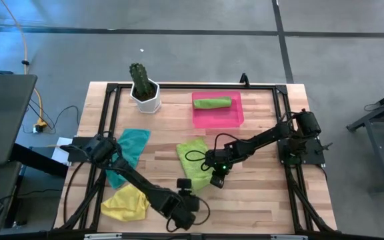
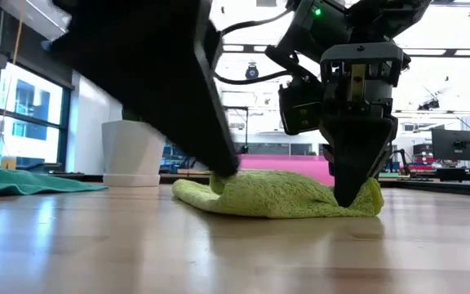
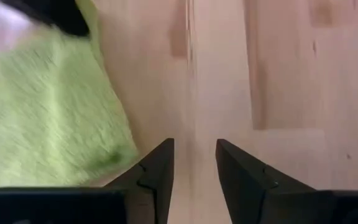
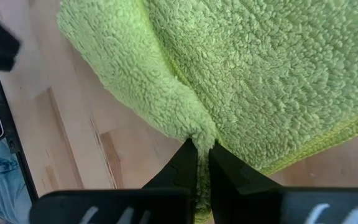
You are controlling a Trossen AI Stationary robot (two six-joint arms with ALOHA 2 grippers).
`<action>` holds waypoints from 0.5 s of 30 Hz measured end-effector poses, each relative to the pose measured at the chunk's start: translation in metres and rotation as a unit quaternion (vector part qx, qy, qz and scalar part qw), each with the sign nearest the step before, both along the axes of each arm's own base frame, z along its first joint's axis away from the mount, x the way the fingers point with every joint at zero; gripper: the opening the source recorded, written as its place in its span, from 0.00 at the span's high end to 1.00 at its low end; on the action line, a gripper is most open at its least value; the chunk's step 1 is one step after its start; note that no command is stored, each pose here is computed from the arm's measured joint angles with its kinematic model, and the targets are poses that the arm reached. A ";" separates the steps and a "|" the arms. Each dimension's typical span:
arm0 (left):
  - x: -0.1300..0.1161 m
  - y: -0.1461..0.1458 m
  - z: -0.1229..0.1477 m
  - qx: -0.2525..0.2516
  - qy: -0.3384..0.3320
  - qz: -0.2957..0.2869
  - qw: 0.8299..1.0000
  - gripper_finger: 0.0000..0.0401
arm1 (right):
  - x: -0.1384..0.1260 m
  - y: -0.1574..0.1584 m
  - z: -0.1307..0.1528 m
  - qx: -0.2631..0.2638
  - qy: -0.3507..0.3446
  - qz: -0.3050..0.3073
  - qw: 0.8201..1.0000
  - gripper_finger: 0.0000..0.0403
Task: Roll microfiber towels into tight, uniform cylinder then place into a basket
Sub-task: Roll the light green microfiber cloth
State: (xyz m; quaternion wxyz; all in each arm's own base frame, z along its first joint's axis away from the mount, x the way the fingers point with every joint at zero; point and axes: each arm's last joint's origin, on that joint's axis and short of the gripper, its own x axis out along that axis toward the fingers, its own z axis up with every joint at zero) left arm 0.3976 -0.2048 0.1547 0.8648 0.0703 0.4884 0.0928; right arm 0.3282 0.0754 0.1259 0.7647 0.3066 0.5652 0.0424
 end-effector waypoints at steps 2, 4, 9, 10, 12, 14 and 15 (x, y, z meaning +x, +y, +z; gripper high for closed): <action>0.000 -0.003 0.004 0.033 -0.012 -0.015 0.999 0.71 | 0.000 0.000 0.000 0.000 0.000 0.000 1.000 0.98; 0.000 -0.003 0.005 0.063 -0.018 -0.021 0.998 0.68 | 0.000 0.000 0.000 0.000 0.000 0.000 1.000 0.98; -0.001 0.003 0.004 0.089 -0.009 -0.013 0.996 0.59 | 0.000 0.000 0.000 0.000 0.000 0.000 1.000 0.98; -0.001 0.005 0.004 0.096 -0.008 -0.007 0.995 0.57 | 0.000 0.000 0.000 0.000 0.000 0.000 1.000 0.98; 0.001 0.013 0.002 0.108 -0.012 0.013 0.994 0.53 | 0.000 0.000 0.000 0.000 0.000 0.000 1.000 0.98; 0.004 0.022 0.000 0.101 -0.009 0.032 0.994 0.49 | 0.000 0.000 0.000 0.000 0.000 0.000 1.000 0.98; 0.005 0.027 -0.002 0.084 -0.004 0.041 0.996 0.47 | 0.000 0.000 0.000 0.000 0.000 0.000 1.000 0.98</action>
